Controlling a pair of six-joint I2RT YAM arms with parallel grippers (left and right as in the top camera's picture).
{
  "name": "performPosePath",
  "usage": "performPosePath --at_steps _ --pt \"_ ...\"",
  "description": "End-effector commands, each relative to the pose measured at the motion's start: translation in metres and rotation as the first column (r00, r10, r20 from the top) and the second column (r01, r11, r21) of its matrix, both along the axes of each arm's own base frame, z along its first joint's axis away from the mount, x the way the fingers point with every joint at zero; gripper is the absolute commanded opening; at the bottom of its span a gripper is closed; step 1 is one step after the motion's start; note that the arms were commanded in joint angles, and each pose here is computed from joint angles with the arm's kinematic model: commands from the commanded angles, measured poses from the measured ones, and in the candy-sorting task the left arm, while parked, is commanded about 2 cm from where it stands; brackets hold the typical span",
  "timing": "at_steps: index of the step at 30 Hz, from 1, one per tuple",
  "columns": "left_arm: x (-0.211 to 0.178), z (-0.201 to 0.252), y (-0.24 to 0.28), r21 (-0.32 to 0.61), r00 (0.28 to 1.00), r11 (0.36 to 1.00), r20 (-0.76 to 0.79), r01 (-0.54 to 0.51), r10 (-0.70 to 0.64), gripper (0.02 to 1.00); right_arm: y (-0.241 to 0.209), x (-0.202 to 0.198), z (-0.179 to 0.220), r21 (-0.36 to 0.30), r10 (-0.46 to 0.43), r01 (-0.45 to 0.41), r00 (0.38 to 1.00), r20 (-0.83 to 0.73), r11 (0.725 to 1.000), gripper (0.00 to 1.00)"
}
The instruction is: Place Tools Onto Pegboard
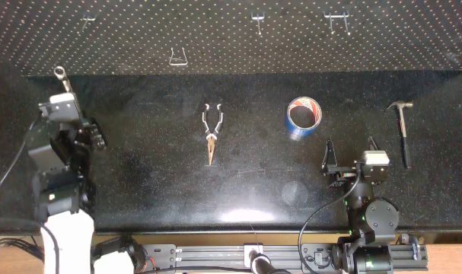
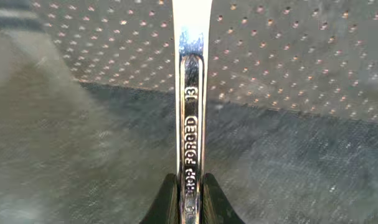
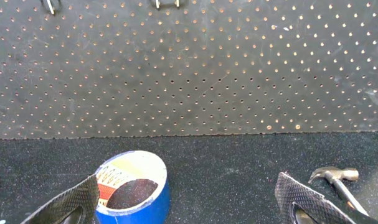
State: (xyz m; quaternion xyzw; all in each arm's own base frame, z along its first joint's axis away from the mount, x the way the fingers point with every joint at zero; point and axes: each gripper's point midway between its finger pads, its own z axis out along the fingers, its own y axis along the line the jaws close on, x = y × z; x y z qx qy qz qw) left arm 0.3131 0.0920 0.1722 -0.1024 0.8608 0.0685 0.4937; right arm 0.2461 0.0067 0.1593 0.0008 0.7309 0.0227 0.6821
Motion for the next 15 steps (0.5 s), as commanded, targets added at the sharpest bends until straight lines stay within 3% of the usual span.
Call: performPosePath --at_steps 1,6,15 --pt "0.029 0.004 -0.024 -0.089 0.991 0.99 0.09 0.111 -0.103 0.027 0.0 0.0 -0.001 -0.01 -0.001 0.001 1.0 0.0 1.0 0.93" --pt "0.04 -0.002 -0.045 -0.039 0.977 0.979 0.074 0.201 -0.198 0.029 0.0 0.0 -0.001 -0.01 -0.001 0.001 1.0 0.0 1.0 0.93" --pt "0.054 -0.001 -0.035 0.012 0.979 0.984 0.1 0.176 -0.177 0.029 0.0 0.0 -0.001 -0.01 -0.001 0.001 1.0 0.0 1.0 0.93"
